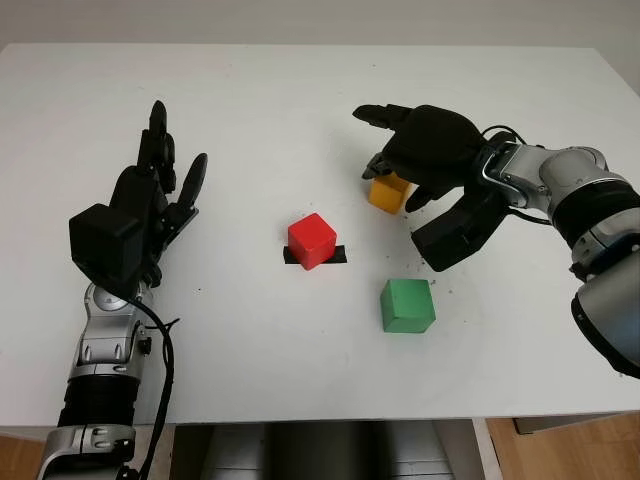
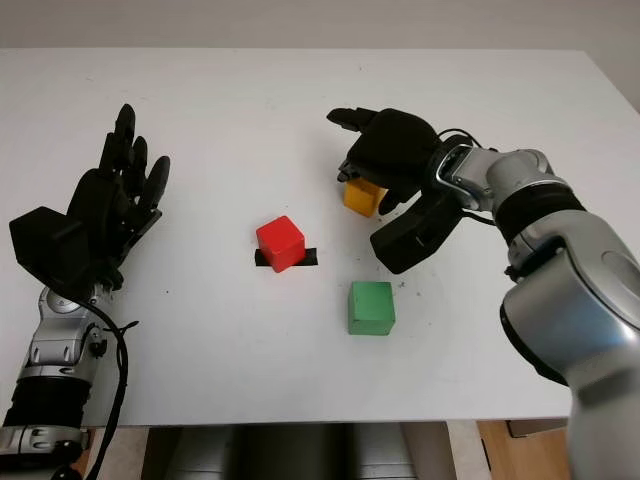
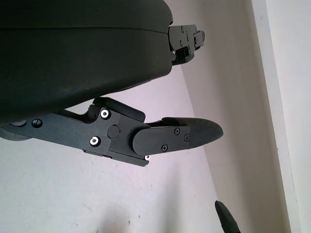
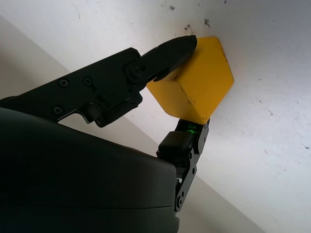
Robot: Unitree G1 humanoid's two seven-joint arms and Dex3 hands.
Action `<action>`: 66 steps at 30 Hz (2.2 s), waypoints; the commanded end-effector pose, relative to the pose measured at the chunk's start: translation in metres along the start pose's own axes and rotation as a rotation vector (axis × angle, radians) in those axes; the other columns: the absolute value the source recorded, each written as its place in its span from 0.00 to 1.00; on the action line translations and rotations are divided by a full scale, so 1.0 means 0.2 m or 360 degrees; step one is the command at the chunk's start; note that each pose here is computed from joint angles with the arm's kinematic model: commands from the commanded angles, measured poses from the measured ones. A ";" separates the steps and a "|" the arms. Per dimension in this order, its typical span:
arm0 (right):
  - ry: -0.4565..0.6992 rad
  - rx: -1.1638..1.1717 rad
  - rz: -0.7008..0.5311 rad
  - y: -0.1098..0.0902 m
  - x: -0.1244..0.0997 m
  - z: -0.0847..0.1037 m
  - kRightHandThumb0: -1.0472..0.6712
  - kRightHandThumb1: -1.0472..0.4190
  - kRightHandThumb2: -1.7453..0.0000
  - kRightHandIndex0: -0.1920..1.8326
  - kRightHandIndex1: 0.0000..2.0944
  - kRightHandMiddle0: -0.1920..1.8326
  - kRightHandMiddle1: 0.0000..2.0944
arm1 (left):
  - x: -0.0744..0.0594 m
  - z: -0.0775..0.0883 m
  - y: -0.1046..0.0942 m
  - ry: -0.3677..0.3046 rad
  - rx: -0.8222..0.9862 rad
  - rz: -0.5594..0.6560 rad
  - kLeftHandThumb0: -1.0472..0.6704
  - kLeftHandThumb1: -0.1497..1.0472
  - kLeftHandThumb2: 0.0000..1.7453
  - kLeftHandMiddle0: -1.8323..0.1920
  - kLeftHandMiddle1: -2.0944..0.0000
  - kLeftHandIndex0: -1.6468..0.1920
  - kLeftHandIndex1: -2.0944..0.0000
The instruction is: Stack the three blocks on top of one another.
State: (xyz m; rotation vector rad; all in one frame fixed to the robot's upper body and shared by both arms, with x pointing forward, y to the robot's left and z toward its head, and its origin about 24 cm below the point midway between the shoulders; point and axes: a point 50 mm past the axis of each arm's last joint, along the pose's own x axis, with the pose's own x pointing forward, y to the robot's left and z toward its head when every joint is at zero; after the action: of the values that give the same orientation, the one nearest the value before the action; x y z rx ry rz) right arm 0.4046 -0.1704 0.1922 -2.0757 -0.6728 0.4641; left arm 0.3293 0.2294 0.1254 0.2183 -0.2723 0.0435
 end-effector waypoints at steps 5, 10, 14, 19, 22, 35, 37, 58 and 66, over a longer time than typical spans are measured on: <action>0.0019 -0.0040 -0.0013 0.01 -0.01 -0.01 0.39 0.10 0.97 0.23 0.03 0.46 0.36 | -0.02 0.00 -0.01 -0.0013 0.0006 0.0009 0.26 1.00 0.25 0.95 0.97 0.95 0.97; 0.0053 0.0018 -0.0031 0.00 -0.01 -0.02 0.40 0.10 0.97 0.23 0.03 0.44 0.37 | -0.01 0.00 -0.01 -0.0013 0.0014 0.0026 0.25 1.00 0.25 0.94 0.97 0.95 0.97; 0.0140 0.0205 0.0002 -0.01 0.00 -0.03 0.40 0.08 0.97 0.21 0.02 0.42 0.41 | -0.01 0.00 -0.01 -0.0005 0.0009 0.0020 0.25 1.00 0.24 0.95 0.97 0.95 0.97; 0.0251 0.0491 -0.0023 -0.03 -0.01 -0.07 0.42 0.09 0.97 0.20 0.02 0.40 0.43 | -0.01 0.00 -0.01 -0.0010 0.0011 0.0023 0.24 1.00 0.24 0.94 0.97 0.95 0.97; 0.0324 0.0638 -0.0116 -0.05 -0.01 -0.09 0.42 0.11 0.98 0.21 0.03 0.41 0.44 | -0.01 0.00 -0.02 -0.0017 -0.0006 0.0037 0.26 1.00 0.23 0.94 0.97 0.94 0.97; 0.0362 0.1474 -0.0472 -0.11 -0.01 -0.09 0.42 0.09 0.97 0.22 0.03 0.29 0.66 | -0.02 -0.01 -0.02 -0.0005 0.0015 0.0054 0.25 1.00 0.24 0.94 0.97 0.93 0.97; 0.0334 0.1614 -0.0490 -0.11 -0.01 -0.07 0.42 0.08 0.97 0.21 0.03 0.28 0.65 | -0.02 -0.01 -0.02 -0.0005 0.0024 0.0056 0.25 1.00 0.24 0.93 0.97 0.93 0.97; -0.0098 0.2655 -0.0009 -0.05 0.03 0.16 0.35 0.09 0.97 0.17 0.03 0.30 0.77 | -0.02 0.00 0.00 -0.0015 0.0025 0.0021 0.26 1.00 0.26 0.96 0.98 0.95 0.98; -0.0241 0.2884 0.0182 -0.04 0.01 0.20 0.35 0.09 0.97 0.16 0.02 0.31 0.76 | -0.02 0.00 0.00 -0.0010 0.0040 0.0022 0.25 1.00 0.25 0.95 0.97 0.95 0.97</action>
State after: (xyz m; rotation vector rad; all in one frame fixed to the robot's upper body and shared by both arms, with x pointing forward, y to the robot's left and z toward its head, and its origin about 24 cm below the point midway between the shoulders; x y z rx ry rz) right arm 0.3829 -0.1397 0.1753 -0.3698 -0.0041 0.8289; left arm 0.3280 0.2272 0.1227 0.2229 -0.2679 0.0573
